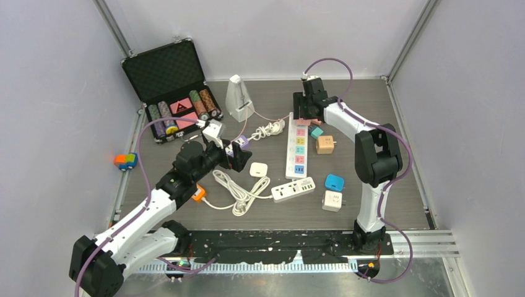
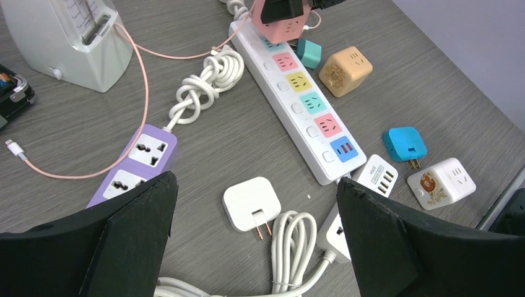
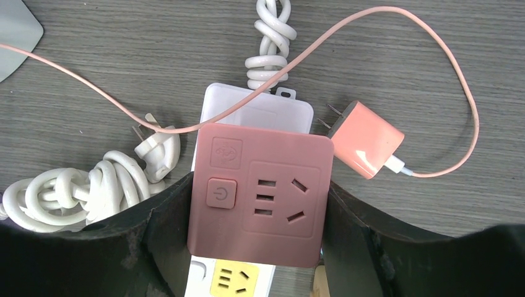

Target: Insert the plug

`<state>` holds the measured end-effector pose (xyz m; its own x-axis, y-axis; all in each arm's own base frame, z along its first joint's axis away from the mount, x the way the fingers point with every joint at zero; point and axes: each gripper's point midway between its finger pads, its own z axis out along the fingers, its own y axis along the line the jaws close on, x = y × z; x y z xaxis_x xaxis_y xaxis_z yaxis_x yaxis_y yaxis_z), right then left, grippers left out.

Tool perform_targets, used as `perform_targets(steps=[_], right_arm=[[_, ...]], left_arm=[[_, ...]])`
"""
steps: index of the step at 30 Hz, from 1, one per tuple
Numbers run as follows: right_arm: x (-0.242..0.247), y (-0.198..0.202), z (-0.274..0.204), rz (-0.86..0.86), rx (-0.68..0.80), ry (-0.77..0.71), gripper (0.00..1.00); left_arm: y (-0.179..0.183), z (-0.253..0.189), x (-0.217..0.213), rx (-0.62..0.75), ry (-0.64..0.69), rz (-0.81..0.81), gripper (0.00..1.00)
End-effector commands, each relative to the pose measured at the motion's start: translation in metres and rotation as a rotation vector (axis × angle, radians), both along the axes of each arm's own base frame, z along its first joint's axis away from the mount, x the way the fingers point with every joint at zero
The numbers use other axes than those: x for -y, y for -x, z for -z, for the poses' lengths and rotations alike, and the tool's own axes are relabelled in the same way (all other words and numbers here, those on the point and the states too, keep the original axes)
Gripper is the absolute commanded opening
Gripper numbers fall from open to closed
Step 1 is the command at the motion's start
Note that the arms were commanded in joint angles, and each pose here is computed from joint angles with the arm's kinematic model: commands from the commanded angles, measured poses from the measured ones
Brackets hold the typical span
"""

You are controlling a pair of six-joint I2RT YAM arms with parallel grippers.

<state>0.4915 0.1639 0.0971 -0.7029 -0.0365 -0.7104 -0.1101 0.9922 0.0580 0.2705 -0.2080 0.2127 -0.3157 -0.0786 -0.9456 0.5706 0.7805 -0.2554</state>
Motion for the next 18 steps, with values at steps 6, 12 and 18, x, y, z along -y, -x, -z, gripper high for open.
perform_targets(steps=[6,12,18], right_arm=[[0.000,-0.004,-0.013,-0.011,-0.007,0.021,0.05],[0.000,-0.003,-0.004,-0.011,-0.024,0.027,0.05],[0.002,-0.005,0.009,0.012,-0.032,0.044,0.05]], left_arm=[[0.000,-0.015,0.001,0.033,0.031,0.007,1.00],[0.000,-0.015,0.001,0.034,0.028,0.005,1.00],[-0.001,-0.016,0.001,0.034,0.030,0.005,1.00]])
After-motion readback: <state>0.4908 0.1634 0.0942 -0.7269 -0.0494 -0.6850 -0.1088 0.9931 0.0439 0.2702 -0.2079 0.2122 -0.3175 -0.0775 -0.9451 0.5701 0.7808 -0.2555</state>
